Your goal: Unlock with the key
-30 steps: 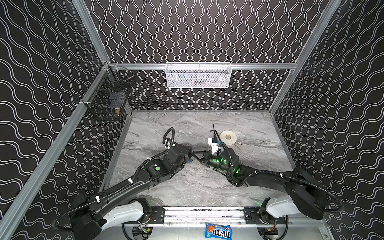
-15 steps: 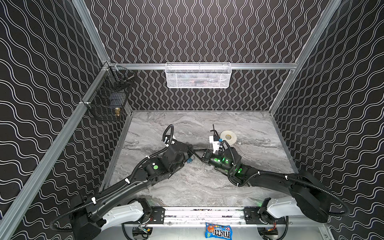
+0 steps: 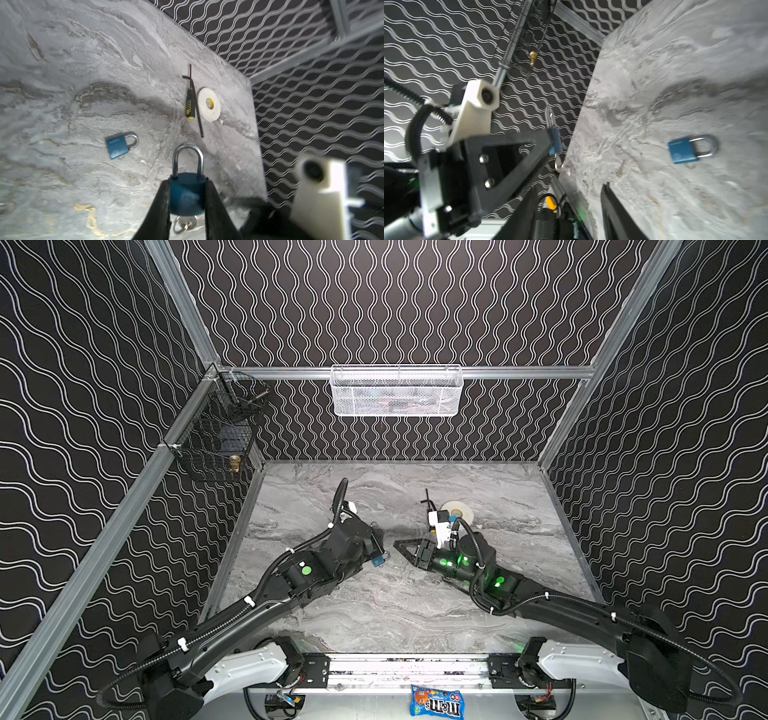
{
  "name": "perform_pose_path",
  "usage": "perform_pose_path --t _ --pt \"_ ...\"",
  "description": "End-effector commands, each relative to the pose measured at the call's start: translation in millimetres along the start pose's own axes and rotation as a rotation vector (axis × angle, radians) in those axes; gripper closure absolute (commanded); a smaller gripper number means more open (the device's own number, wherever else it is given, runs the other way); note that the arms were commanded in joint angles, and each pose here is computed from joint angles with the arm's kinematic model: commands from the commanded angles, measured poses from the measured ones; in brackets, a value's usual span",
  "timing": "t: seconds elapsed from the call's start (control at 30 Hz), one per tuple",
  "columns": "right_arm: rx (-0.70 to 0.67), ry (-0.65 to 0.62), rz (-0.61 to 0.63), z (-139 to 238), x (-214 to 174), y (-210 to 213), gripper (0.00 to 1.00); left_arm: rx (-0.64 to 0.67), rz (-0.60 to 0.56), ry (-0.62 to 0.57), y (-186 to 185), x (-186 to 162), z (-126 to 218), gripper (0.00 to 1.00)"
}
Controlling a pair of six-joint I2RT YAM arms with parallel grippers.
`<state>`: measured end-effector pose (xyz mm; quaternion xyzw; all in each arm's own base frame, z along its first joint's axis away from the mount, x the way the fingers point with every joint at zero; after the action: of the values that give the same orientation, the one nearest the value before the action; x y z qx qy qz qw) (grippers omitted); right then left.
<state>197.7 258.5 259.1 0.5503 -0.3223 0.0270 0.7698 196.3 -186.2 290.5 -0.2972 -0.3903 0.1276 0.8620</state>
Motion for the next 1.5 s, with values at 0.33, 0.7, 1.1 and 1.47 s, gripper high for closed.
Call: perform_pose_path --t 0.33,0.7,1.1,1.47 --pt "-0.23 0.431 0.152 -18 17 -10 0.32 -0.257 -0.596 -0.067 32 -39 -2 1.0" --pt "-0.273 0.496 0.17 -41 20 -3 0.3 -0.317 -0.643 -0.052 31 -49 -12 1.0" --pt "-0.434 0.503 0.222 -52 29 -12 0.3 -0.318 -0.647 -0.05 34 -51 -10 1.0" --pt "-0.505 0.513 0.303 -46 35 -8 0.3 -0.33 -0.664 -0.046 33 -52 -11 1.0"
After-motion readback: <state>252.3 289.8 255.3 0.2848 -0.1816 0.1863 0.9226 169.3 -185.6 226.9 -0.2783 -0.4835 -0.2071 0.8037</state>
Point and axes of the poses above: each gripper's point midway between its finger pads, its own z axis back along the fingers, its own y axis along the line the jaws close on, x = y × z, the point moved 8 cm from there along z, back along the fingers, and after that the axes turned 2 degrees about z, right-handed, at the moved point
